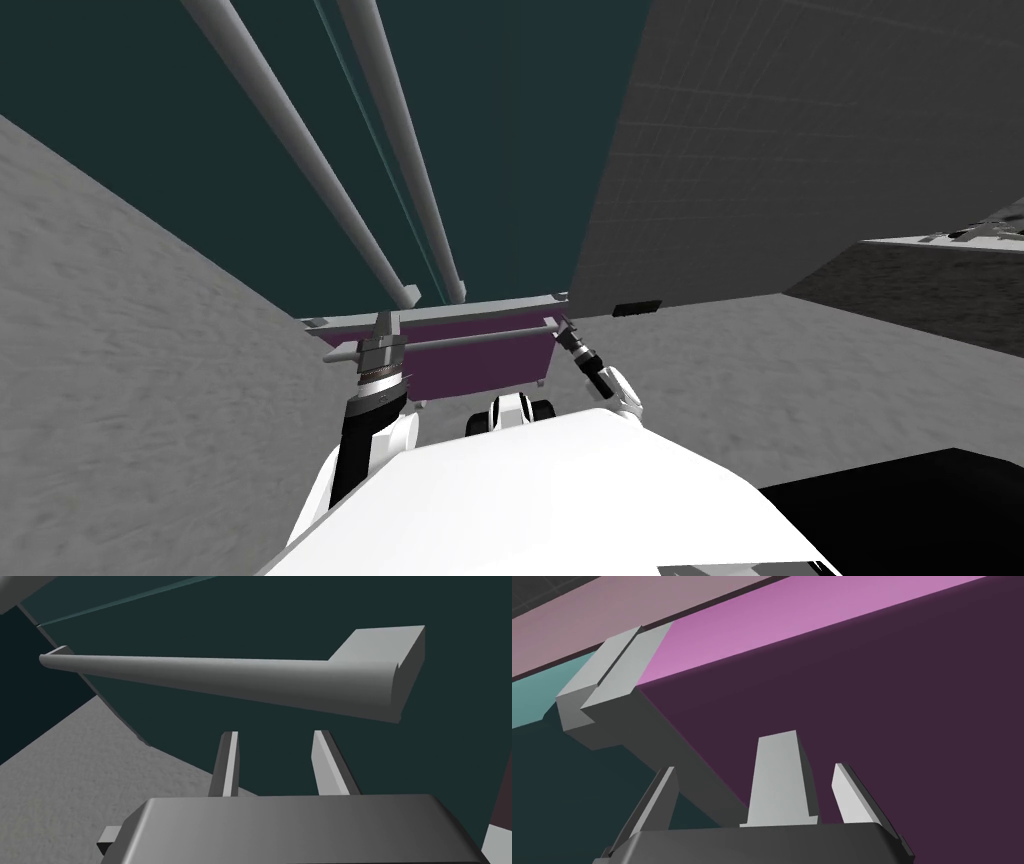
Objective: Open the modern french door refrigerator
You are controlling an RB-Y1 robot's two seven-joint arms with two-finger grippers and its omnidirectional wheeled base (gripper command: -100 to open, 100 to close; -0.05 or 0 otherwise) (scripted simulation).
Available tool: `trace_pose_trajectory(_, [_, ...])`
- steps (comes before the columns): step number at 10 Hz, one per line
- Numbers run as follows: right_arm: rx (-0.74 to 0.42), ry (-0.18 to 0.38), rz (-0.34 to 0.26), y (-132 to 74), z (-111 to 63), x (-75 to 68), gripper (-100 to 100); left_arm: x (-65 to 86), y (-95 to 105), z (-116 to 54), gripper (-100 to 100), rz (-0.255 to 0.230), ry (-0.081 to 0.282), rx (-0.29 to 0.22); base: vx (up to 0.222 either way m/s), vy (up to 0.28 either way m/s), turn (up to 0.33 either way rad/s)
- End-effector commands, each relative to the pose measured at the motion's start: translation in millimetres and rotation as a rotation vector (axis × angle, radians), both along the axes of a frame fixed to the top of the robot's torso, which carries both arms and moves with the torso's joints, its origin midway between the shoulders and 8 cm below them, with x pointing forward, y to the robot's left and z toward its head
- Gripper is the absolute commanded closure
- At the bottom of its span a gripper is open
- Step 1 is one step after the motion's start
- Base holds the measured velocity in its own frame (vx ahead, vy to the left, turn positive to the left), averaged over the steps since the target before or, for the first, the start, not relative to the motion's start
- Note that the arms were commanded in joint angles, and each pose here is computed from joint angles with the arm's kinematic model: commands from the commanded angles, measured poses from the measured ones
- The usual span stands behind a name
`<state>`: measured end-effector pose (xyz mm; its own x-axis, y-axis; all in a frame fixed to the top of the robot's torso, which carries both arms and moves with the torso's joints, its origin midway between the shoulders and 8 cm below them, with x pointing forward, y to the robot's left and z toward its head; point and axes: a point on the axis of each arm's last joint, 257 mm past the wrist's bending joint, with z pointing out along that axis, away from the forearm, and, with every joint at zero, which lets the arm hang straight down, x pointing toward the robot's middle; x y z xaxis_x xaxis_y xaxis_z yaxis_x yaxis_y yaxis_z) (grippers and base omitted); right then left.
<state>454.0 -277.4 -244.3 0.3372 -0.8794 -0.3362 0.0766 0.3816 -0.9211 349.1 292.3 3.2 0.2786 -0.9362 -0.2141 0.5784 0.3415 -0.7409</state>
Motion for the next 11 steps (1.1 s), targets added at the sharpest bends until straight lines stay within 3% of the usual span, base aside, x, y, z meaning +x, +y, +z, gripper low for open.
trace_pose_trajectory(1, [0.090, 0.017, -0.086, -10.7, -8.0, 4.9, -100, 0.0, 0.0, 0.0, 0, 0.000, 0.000, 0.000, -0.004, 0.145, -0.102])
trace_pose_trajectory(4, [0.119, 0.020, -0.098, -6.6, -9.9, 5.3, -100, 0.0, 0.0, 0.0, 0, 0.000, 0.000, 0.000, 0.005, 0.054, -0.016])
trace_pose_trajectory(6, [0.116, 0.020, -0.105, -13.4, -0.1, 16.5, -100, 0.0, 0.0, 0.0, 0, 0.000, 0.000, 0.000, 0.039, 0.033, 0.027])
trace_pose_trajectory(7, [0.116, 0.021, -0.103, -12.5, -4.1, 13.5, -100, 0.0, 0.0, 0.0, 0, 0.000, 0.000, 0.000, 0.011, 0.022, -0.022])
trace_pose_trajectory(8, [0.121, 0.020, -0.099, -6.4, -10.1, 5.3, 100, 0.0, 0.0, 0.0, 0, 0.000, 0.000, 0.000, -0.036, -0.036, -0.020])
trace_pose_trajectory(11, [0.117, 0.021, -0.099, -12.1, -4.1, 10.5, 100, 0.0, 0.0, 0.1, 0, 0.000, 0.000, 0.000, -0.108, -0.002, -0.010])
